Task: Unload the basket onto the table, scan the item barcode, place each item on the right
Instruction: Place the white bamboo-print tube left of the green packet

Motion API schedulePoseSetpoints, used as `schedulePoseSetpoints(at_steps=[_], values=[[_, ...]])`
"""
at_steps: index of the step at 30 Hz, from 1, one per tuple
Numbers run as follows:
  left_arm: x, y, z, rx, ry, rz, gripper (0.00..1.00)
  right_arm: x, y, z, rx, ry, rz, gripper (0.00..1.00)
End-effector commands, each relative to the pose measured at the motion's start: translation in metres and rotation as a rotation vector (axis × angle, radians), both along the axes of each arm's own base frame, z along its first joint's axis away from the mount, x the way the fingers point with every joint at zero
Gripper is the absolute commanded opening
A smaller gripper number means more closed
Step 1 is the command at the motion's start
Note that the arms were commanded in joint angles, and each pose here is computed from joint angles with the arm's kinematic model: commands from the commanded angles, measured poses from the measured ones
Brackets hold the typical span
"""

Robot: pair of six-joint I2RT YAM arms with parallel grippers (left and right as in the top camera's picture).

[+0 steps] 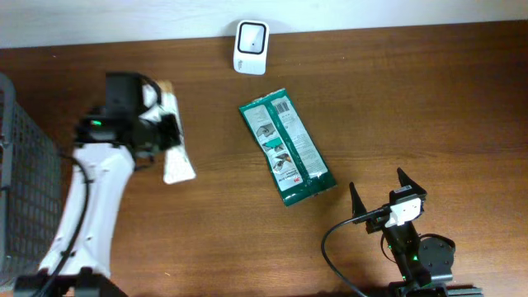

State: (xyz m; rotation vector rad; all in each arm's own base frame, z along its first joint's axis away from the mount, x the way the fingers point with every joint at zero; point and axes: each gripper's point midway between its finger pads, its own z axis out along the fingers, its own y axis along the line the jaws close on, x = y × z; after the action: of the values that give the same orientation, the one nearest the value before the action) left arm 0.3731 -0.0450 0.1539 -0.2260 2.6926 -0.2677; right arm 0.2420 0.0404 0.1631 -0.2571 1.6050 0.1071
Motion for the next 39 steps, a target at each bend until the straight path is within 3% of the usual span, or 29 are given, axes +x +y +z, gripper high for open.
schedulePoseSetpoints(at_steps=[1,8,15,17,19,21,24,26,31,33,36,39], values=[[-0.003,-0.035,-0.034,-0.104,-0.014,0.085,0.00,-0.001,0.003,-0.002,0.007,0.005,0.016,0.99],[-0.001,-0.101,-0.073,-0.145,-0.071,-0.045,0.00,-0.001,0.003,-0.002,0.007,0.005,0.016,0.98],[-0.002,-0.108,-0.106,-0.147,0.003,-0.016,0.02,-0.001,0.003,-0.002,0.007,0.005,0.016,0.98],[0.001,-0.109,-0.104,-0.152,-0.012,-0.018,0.39,-0.001,0.003,-0.002,0.007,0.005,0.016,0.99],[0.005,-0.111,-0.101,-0.158,-0.029,-0.019,0.58,-0.001,0.003,-0.002,0.007,0.005,0.016,0.98],[0.005,-0.112,-0.100,-0.168,-0.032,-0.025,0.64,-0.001,0.003,-0.002,0.007,0.006,0.016,0.98],[0.011,-0.115,-0.092,-0.193,-0.051,-0.046,0.63,-0.001,0.003,-0.002,0.007,0.005,0.016,0.98],[0.020,-0.115,-0.071,-0.219,-0.096,-0.093,0.61,-0.001,0.003,-0.002,0.007,0.005,0.016,0.98],[0.045,-0.056,0.053,-0.165,-0.300,-0.103,0.55,-0.001,0.003,-0.002,0.007,0.005,0.016,0.98],[0.041,-0.012,0.118,-0.091,-0.393,-0.072,0.61,-0.001,0.003,-0.002,0.007,0.006,0.016,0.98],[0.028,0.046,0.177,-0.013,-0.480,0.016,0.63,-0.001,0.003,-0.002,0.007,0.005,0.016,0.98],[0.003,0.134,0.218,0.077,-0.538,0.250,0.59,-0.001,0.003,-0.002,0.007,0.005,0.016,0.98]])
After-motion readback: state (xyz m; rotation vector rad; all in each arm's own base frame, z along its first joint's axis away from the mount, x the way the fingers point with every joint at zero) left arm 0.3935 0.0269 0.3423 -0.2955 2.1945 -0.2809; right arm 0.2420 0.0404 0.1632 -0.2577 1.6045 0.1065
